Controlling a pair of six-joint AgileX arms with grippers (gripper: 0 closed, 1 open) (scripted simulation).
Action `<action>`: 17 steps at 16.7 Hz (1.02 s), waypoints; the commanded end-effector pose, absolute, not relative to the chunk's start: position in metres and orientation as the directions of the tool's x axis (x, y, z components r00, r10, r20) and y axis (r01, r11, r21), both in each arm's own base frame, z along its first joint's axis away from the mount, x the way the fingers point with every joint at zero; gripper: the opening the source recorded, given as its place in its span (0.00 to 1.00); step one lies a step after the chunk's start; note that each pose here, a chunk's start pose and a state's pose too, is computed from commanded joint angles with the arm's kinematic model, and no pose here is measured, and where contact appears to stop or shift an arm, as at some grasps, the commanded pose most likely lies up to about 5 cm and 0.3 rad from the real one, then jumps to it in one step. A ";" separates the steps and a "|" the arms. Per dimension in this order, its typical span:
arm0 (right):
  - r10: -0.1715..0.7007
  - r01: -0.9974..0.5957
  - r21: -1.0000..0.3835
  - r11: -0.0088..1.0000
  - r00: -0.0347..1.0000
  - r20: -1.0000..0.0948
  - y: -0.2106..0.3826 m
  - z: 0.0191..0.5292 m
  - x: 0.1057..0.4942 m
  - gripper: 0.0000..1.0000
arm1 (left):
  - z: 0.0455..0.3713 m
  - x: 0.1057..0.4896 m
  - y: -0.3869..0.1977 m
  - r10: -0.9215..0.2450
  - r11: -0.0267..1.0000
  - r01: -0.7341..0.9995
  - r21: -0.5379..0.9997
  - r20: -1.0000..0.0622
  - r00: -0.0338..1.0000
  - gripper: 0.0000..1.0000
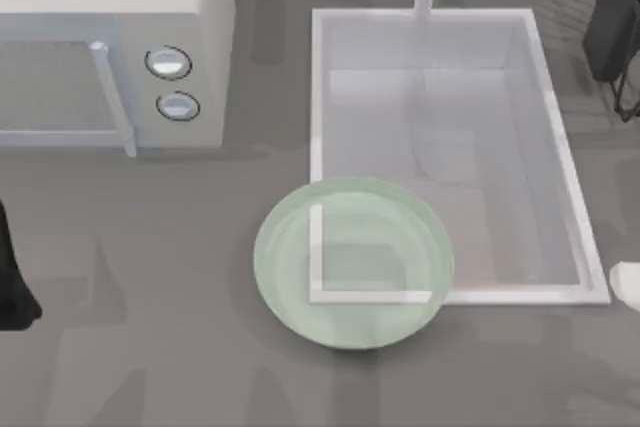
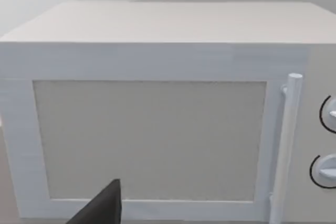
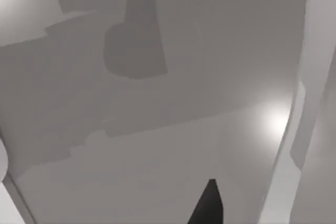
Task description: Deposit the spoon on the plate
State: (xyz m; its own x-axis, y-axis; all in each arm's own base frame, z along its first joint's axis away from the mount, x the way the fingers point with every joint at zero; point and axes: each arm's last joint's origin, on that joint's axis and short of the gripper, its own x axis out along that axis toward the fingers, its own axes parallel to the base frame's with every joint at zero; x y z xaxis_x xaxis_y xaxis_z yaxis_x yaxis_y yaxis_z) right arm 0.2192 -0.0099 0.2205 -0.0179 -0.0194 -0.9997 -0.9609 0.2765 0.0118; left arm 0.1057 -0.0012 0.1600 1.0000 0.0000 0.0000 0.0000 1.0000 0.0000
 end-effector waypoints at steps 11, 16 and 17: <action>-0.017 -1.000 0.000 -0.026 0.000 -1.000 0.257 0.203 0.325 0.00 | 0.160 0.106 -0.001 0.000 1.000 0.000 0.000 0.000 1.000 1.00; -0.007 -0.999 -0.005 -0.034 0.005 -1.000 0.302 0.181 0.331 0.00 | 0.160 0.106 -0.001 0.000 1.000 0.000 0.000 0.000 1.000 1.00; -0.007 -0.999 -0.005 -0.034 0.005 -1.000 0.303 0.180 0.331 0.00 | 0.160 0.106 -0.001 0.000 1.000 0.000 0.000 0.000 1.000 1.00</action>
State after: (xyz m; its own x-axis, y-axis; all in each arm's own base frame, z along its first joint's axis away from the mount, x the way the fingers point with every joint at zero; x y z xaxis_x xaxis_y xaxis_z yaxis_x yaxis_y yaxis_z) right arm 0.3307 0.3027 0.1802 0.0054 -0.0071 -1.0000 -0.9994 -0.0338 -0.0051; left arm 0.1057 -0.0012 0.1600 1.0000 0.0000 0.0000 0.0000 1.0000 0.0000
